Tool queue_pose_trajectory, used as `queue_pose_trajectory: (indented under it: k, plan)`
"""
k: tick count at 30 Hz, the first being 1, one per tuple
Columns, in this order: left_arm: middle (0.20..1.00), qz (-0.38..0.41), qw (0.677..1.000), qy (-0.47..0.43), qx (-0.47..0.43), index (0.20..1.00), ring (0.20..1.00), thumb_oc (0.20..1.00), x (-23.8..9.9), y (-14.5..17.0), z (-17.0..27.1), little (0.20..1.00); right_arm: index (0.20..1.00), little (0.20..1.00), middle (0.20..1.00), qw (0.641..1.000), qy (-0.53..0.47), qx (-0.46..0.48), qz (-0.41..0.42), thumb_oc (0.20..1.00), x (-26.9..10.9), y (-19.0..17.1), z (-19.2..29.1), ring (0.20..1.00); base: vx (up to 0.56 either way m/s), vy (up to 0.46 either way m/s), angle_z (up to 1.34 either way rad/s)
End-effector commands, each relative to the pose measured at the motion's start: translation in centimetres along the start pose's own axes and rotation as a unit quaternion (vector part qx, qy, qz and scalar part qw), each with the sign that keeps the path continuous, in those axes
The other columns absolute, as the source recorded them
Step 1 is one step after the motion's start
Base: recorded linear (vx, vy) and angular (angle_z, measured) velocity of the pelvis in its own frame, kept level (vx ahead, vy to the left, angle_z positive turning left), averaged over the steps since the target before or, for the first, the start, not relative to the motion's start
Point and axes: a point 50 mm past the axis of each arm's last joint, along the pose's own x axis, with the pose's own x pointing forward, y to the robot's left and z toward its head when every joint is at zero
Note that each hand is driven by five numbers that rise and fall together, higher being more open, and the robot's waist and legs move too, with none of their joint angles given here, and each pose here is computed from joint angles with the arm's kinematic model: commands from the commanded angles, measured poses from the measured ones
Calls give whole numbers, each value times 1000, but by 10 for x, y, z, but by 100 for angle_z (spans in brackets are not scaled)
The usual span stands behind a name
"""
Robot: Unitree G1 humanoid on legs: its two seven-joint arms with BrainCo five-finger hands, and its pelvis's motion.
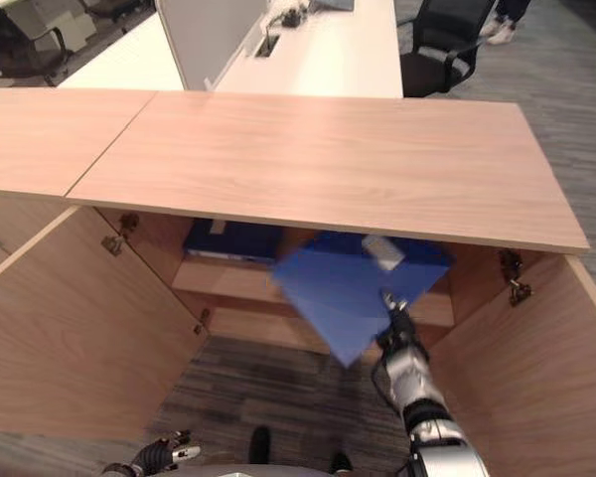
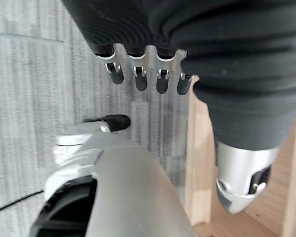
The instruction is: Put the empty folder in the office cabinet
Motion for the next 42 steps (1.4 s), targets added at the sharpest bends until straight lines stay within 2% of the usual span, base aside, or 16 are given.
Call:
queue_pose_trajectory:
  k: [1, 2, 3, 8, 10, 15, 22, 28, 29, 34, 42]
  plan:
    - [1000, 24, 997, -66, 32, 1000, 1000, 1000, 9, 11, 49, 1000, 200, 200, 200, 986, -123, 113, 3, 200, 23, 47, 67, 200, -180, 7, 11]
    - [1000, 23, 997, -67, 32, 1000, 1000, 1000, 9, 11, 49, 1000, 200, 200, 200, 986, -123, 113, 3, 200, 24, 47, 68, 200, -186, 12, 4]
    - [1000, 27, 996, -82, 32, 1000, 1000, 1000, 10, 12, 58, 1000, 200, 200, 200, 976, -158, 146, -6, 200, 29, 63, 99, 200, -137, 1, -5]
    - [1000, 40, 992, -115, 22, 1000, 1000, 1000, 13, 13, 80, 1000, 200, 200, 200, 957, -216, 193, 0, 200, 30, 100, 163, 200, -130, -6, 2]
    - [1000, 52, 990, -129, 24, 1000, 1000, 1000, 13, 16, 90, 1000, 200, 200, 200, 943, -255, 214, 9, 200, 21, 121, 202, 200, -122, -21, -2]
    - [1000, 65, 985, -151, 43, 1000, 1000, 1000, 13, 18, 105, 1000, 200, 200, 200, 921, -305, 243, 16, 200, 5, 144, 248, 200, -35, -16, 6]
    - [1000, 79, 980, -176, 56, 1000, 1000, 1000, 10, 22, 118, 1000, 200, 200, 200, 896, -354, 267, 31, 200, -19, 169, 289, 200, 1, -11, 17]
    - [1000, 86, 978, -175, 69, 1000, 1000, 1000, 6, 27, 116, 1000, 200, 200, 200, 876, -403, 253, 81, 200, -54, 211, 326, 200, 61, -19, 6]
    - [1000, 83, 978, -172, 80, 1000, 1000, 1000, 6, 25, 114, 1000, 200, 200, 200, 870, -414, 248, 104, 200, -66, 229, 334, 200, 41, -7, 6]
    - [1000, 68, 977, -167, 113, 1000, 1000, 1000, 6, 22, 115, 1000, 200, 200, 200, 852, -440, 239, 155, 200, -93, 262, 348, 200, 46, 5, 4]
    - [1000, 60, 974, -186, 118, 1000, 1000, 1000, 6, 18, 126, 1000, 200, 200, 200, 850, -439, 250, 148, 200, -94, 259, 350, 200, 16, 24, 7]
